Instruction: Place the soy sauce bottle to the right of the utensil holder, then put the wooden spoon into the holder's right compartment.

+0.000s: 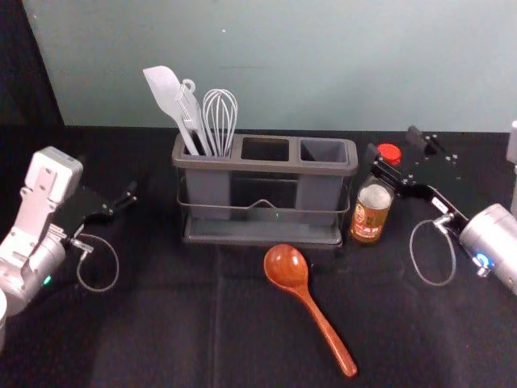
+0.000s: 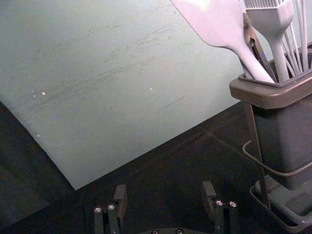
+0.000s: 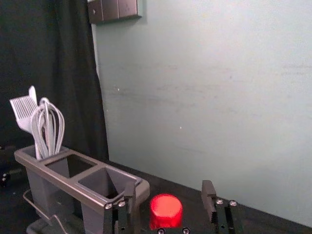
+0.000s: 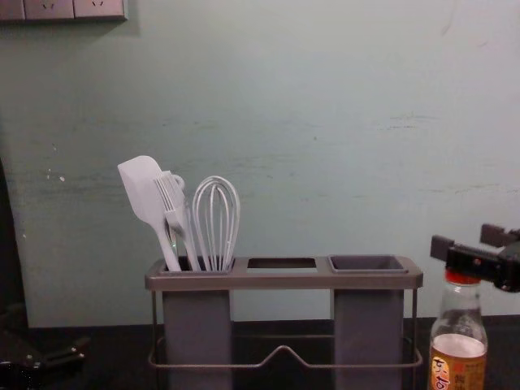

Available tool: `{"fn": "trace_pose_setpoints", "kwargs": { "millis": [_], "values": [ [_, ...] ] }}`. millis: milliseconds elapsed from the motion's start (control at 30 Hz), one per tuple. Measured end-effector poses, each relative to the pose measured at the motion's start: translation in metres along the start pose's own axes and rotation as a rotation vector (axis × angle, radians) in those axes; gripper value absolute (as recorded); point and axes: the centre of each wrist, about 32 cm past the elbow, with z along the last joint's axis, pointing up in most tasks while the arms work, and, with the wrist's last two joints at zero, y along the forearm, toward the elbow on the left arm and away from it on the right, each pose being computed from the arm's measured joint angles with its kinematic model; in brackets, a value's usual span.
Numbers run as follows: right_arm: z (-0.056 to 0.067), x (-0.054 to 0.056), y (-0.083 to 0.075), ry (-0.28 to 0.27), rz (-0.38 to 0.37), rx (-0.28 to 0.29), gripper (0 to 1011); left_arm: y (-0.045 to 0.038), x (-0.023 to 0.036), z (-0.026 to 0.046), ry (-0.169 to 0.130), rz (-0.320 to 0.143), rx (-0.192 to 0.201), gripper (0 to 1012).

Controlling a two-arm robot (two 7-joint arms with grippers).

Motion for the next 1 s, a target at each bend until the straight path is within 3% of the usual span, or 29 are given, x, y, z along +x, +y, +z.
{"fn": "trace_pose_setpoints", "kwargs": {
  "millis": [33,200,533,767,1000],
  "values": [
    [0.001,0.0,-0.001,-0.002,-0.001,0.004,881,0.0,0.0,0.0,0.0,0.0,0.0,1005],
    [0.01,-0.006,-0.014,-0.015,0.005,0.024,1002,0.0,0.0,0.0,0.0,0.0,0.0,1005],
    [0.022,-0.023,-0.045,-0.042,0.06,0.033,1002,0.0,0.0,0.0,0.0,0.0,0.0,1005],
    [0.026,-0.038,-0.056,-0.051,0.133,0.009,1002,0.0,0.0,0.0,0.0,0.0,0.0,1005],
    [0.026,-0.058,-0.056,-0.05,0.203,-0.079,1002,0.0,0.0,0.0,0.0,0.0,0.0,1005]
  ]
}}
